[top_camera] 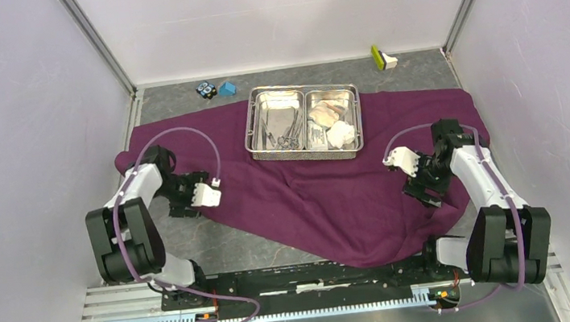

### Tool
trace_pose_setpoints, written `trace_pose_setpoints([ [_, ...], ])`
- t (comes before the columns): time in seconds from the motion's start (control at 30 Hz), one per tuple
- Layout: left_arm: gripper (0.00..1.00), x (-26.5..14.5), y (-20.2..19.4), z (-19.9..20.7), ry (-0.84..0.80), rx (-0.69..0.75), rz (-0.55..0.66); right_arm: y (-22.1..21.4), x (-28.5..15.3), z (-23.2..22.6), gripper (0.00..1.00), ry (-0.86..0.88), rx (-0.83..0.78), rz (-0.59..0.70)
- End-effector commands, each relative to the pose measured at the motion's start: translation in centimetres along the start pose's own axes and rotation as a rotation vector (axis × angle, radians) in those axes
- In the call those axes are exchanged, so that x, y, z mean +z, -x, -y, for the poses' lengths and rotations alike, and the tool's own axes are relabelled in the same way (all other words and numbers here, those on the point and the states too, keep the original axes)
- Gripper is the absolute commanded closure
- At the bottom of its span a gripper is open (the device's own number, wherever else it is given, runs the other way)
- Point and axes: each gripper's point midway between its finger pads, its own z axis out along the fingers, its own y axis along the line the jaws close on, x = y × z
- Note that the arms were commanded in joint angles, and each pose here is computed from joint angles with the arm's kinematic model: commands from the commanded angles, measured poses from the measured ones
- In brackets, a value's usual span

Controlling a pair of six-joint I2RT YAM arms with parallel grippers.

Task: Open and lay out the surgical kit
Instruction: Open the surgical kit at the center of the board.

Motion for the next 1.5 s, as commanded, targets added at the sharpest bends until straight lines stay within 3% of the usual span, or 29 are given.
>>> trace_pose_setpoints([
  [0.0, 0.17, 0.1, -0.7, -0.1, -0.069, 0.077, -0.049, 0.6, -0.6, 1.3, 0.17, -0.035, -0.067, 0.014],
  [0.17, 0.40, 1.0, -1.2, 0.8, -0.129, 0.074, -0.068, 0.6, -0.5, 1.6, 0.17, -0.040, -0.066, 0.010],
  [0.33, 0.86, 0.7, -0.9, 1.7, -0.169, 0.024, -0.091, 0.8, -0.8, 2.1, 0.18, -0.048, -0.063, 0.005],
  [0.4, 0.96, -0.1, -0.7, 2.0, -0.165, -0.001, -0.104, 0.8, -1.1, 2.4, 0.18, -0.056, -0.061, 0.003],
  [0.67, 0.98, -4.3, 1.2, 5.7, -0.179, 0.014, -0.192, 1.6, -2.3, 3.8, 0.18, -0.084, -0.065, 0.011],
  [1.17, 0.98, -9.8, 3.3, 15.6, -0.390, -0.154, -0.351, 2.2, -3.1, 4.4, 0.18, -0.113, -0.110, 0.032],
  [1.37, 0.98, -11.1, 4.3, 18.3, -0.358, -0.200, -0.392, 2.5, -2.9, 4.6, 0.18, -0.122, -0.122, 0.049],
  [1.47, 0.87, -11.0, 4.1, 19.1, -0.344, -0.202, -0.422, 2.4, -2.8, 4.6, 0.18, -0.126, -0.126, 0.049],
])
